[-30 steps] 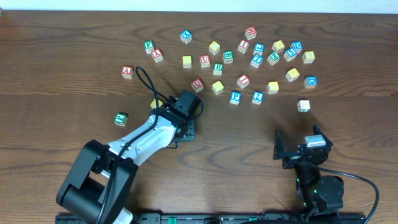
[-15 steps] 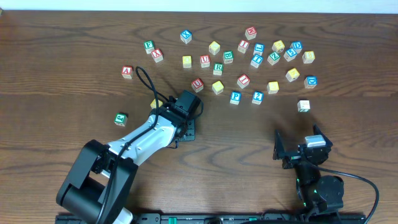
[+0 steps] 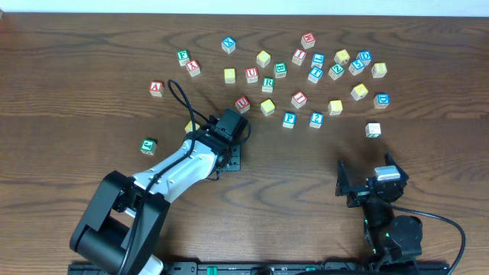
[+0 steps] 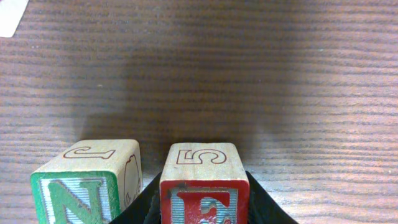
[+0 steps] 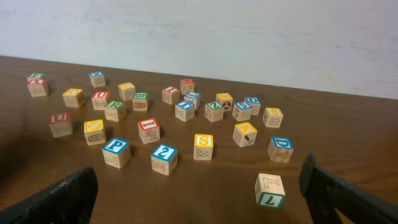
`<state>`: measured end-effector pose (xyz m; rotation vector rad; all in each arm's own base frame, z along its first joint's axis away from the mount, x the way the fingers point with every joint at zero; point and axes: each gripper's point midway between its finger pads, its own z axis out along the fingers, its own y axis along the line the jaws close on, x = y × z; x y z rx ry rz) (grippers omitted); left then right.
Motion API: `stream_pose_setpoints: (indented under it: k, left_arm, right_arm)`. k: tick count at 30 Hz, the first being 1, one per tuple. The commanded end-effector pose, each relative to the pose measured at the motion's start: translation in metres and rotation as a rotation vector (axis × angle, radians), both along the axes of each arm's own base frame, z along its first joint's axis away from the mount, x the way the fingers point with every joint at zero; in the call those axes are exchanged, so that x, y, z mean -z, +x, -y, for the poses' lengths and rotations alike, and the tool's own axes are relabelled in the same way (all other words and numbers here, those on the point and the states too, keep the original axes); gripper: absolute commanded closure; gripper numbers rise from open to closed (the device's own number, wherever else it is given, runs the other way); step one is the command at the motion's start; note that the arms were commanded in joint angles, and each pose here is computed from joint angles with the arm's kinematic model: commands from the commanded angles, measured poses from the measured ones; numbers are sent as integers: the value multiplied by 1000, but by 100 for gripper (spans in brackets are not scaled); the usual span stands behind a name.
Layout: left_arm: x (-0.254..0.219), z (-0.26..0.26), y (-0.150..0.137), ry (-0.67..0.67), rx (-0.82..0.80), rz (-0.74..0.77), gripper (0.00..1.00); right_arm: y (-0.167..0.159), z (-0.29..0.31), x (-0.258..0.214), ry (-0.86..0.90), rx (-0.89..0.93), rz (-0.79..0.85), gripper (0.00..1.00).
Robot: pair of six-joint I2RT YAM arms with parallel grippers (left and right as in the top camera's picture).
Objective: Spell out NEURIPS
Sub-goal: 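Lower the red E block beside the green N block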
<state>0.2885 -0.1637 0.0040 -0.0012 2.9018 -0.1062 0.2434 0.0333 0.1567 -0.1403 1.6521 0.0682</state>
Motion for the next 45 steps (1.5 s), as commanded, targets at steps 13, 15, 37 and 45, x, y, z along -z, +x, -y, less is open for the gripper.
stream_pose_setpoints:
  k: [13,15,37,45]
  left_arm:
    - [-2,-4,10,27,-7,20,79]
    - [-2,-4,10,30,-8,22,79]
    - [-2,-5,9,32,-7,18,77]
    - [-2,-5,9,34,-7,16,81]
  right_arm:
    - [0,3,1,-12,11,2,1]
    - [0,3,1,-12,11,2,1]
    - [0,3,1,-12,11,2,1]
    - [0,3,1,-12,11,2,1]
